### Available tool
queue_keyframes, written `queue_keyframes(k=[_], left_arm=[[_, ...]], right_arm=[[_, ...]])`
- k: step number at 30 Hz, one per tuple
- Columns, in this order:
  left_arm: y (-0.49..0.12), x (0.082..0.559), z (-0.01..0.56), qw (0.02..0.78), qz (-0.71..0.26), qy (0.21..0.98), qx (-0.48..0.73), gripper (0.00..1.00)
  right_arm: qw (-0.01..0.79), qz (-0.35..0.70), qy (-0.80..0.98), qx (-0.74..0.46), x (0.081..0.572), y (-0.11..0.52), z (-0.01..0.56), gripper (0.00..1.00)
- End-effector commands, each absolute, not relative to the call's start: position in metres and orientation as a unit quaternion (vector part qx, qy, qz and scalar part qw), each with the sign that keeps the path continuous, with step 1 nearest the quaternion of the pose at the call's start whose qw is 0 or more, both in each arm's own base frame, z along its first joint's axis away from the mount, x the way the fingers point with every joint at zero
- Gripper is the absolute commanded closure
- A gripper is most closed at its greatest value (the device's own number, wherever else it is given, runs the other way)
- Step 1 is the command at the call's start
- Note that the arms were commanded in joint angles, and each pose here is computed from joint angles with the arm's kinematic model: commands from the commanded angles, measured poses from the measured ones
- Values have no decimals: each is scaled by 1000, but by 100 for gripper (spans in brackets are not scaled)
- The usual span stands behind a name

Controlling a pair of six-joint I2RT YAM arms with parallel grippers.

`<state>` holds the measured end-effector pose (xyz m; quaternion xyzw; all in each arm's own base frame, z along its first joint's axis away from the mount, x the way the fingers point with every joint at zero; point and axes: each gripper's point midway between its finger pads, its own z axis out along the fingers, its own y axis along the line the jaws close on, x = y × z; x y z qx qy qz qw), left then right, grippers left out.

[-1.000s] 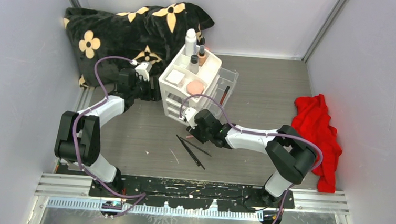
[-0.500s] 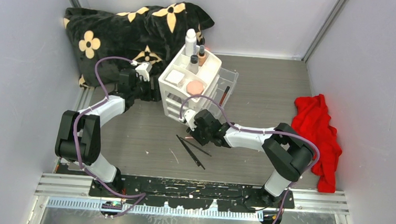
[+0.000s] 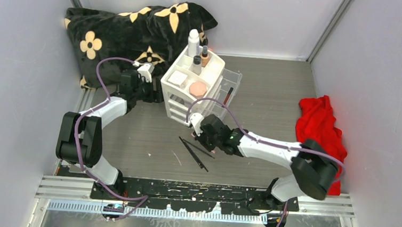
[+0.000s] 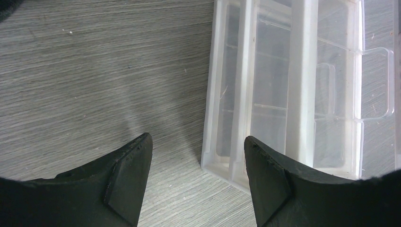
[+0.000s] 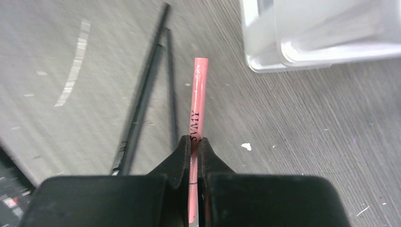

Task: Organize the makeup
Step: Pick up the makeup tool from the center of the board, then place the makeup tool in the drawer.

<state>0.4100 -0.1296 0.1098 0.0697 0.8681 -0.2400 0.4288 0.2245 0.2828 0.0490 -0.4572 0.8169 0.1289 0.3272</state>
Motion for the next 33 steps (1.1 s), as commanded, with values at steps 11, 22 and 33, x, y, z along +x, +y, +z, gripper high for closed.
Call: queue_keyframes(k=[11,22,33], left_arm=[[-137,421,143,468,-254,842,82,29],[-138,420,148,471,-259,839,84,28],[-139,419,146,470,-262,839,84,28]], right_arm=[[553,263,702,-364,212,313,274,99],[668,208,691,-181,312,270,326,99],[684,159,708,-75,375,234,294,96]])
